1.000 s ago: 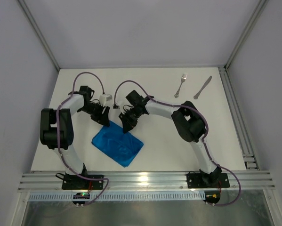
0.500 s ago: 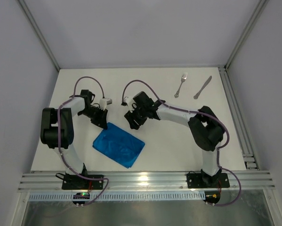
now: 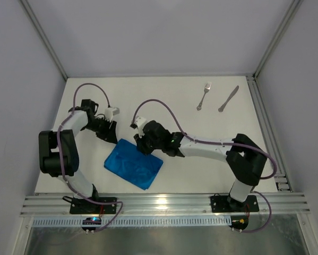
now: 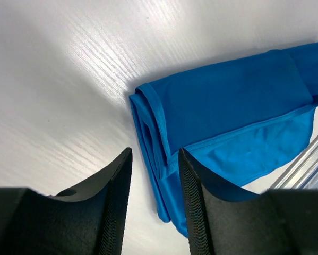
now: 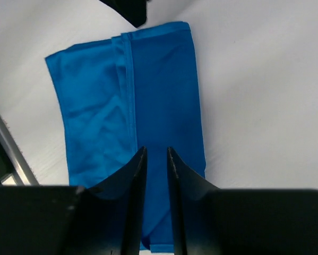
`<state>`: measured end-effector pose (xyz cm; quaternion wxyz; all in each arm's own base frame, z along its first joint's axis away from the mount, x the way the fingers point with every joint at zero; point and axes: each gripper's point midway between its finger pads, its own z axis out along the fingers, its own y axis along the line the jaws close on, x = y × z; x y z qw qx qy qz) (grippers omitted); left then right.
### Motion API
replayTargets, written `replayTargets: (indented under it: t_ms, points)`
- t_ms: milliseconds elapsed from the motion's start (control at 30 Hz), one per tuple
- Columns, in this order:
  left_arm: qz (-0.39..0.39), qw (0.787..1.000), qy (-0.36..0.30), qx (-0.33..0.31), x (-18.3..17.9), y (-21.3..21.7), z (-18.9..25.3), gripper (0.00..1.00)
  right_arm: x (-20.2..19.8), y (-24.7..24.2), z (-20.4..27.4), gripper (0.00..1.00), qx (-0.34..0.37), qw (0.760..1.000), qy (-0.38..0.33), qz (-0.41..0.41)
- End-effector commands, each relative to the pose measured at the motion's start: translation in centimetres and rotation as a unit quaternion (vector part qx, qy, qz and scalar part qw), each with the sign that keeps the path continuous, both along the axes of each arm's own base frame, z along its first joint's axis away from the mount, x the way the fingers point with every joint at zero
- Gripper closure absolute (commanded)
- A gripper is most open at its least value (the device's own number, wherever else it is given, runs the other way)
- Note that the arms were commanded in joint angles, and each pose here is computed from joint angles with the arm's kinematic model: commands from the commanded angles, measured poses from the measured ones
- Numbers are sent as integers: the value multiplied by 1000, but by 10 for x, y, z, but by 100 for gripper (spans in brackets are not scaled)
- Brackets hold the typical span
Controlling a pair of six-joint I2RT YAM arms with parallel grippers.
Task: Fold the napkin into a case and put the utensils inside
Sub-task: Fold the lower triangle-folded napkin at the center of the board, then pick up the 2/3-rectangle-folded napkin from the center of the board.
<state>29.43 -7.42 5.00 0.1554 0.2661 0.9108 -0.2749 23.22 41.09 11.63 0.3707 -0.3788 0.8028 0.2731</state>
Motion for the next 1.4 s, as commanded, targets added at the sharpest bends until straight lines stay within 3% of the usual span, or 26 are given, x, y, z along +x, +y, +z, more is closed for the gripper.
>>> replayTargets:
  t_ms: [0, 133, 233, 333, 433, 467, 567, 600, 667, 700, 800, 933, 1133, 1367]
  points:
    - [-18, 998, -65, -18, 6, -3, 42, 57, 3, 33, -6, 78, 65, 996, 68, -9]
    - [-49, 991, -123, -28, -3, 3, 69, 57, 11, 38, -36, 85, 77, 988, 128, -27]
    - [-143, 976, -164, -7, -30, 9, 78, 54, 14, 41, -50, 87, 81, 985, 150, -37]
    - [-270, 947, -173, 27, -64, 22, 62, 49, 11, 43, -67, 89, 70, 982, 173, -35]
    - [-393, 902, -172, 46, -94, 35, 43, 44, 8, 41, -82, 90, 61, 978, 194, -40]
    - [-442, 876, -185, 52, -98, 39, 38, 43, 6, 40, -87, 91, 57, 977, 201, -41]
    - [-506, 837, -203, 56, -113, 42, 24, 42, 8, 38, -93, 91, 56, 975, 212, -44]
    - [-540, 809, -225, 64, -112, 44, 20, 42, 7, 39, -95, 92, 55, 974, 217, -42]
    - [-570, 781, -244, 68, -120, 44, 12, 41, 9, 36, -100, 92, 48, 973, 223, -40]
    - [-596, 757, -255, 76, -120, 47, 10, 41, 11, 38, -100, 92, 45, 973, 222, -39]
    - [-635, 725, -257, 68, -131, 48, 6, 41, 19, 33, -105, 92, 28, 974, 221, -40]
    - [-661, 700, -264, 69, -131, 50, 2, 38, 28, 25, -104, 92, 20, 975, 219, -43]
    - [-663, 681, -298, 86, -113, 47, -12, 36, 27, 25, -99, 93, 19, 976, 213, -27]
    - [-645, 680, -337, 90, -92, 38, -19, 36, 24, 23, -97, 93, 17, 978, 209, -16]
